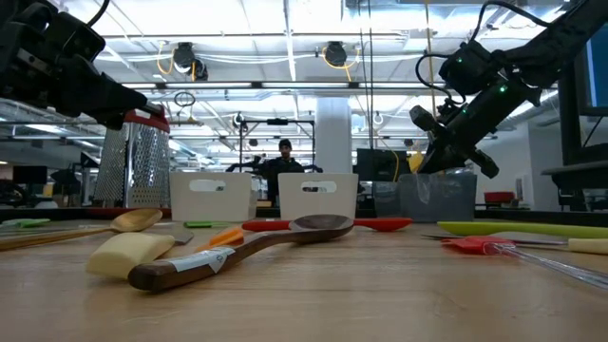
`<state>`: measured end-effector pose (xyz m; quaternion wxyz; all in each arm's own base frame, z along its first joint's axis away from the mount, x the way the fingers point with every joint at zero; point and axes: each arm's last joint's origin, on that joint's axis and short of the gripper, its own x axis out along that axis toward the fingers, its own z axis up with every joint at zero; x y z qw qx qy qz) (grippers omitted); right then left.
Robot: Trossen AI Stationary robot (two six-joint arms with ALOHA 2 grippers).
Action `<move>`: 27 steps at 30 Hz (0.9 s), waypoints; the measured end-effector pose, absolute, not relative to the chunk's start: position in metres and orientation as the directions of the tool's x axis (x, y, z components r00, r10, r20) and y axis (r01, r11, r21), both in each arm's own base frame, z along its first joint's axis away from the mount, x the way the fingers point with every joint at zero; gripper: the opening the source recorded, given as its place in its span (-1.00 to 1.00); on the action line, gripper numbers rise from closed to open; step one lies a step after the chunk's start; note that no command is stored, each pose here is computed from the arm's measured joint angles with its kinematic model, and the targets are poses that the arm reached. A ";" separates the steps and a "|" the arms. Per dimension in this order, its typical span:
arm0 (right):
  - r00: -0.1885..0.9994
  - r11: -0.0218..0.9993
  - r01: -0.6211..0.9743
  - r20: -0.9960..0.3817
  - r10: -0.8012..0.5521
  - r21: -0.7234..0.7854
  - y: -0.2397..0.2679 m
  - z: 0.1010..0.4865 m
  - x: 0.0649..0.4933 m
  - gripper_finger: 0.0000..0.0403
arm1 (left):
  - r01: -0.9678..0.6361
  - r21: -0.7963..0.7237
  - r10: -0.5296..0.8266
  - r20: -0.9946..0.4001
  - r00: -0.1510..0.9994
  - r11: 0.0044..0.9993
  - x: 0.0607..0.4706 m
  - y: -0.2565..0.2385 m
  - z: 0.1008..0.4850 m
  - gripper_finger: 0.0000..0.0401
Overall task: Pick & Place Kitchen Items
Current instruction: Put the yellow silicone spatula into the black bin, then put the green silicone spatula into the black bin
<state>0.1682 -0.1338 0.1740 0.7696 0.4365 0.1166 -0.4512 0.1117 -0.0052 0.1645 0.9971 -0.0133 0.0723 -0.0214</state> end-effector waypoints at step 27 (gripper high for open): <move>0.851 0.546 0.502 -0.271 -0.450 0.671 -0.096 0.223 0.180 -1.00 | 0.041 -0.030 -0.045 -0.144 0.989 0.999 0.112 -0.005 0.165 -0.87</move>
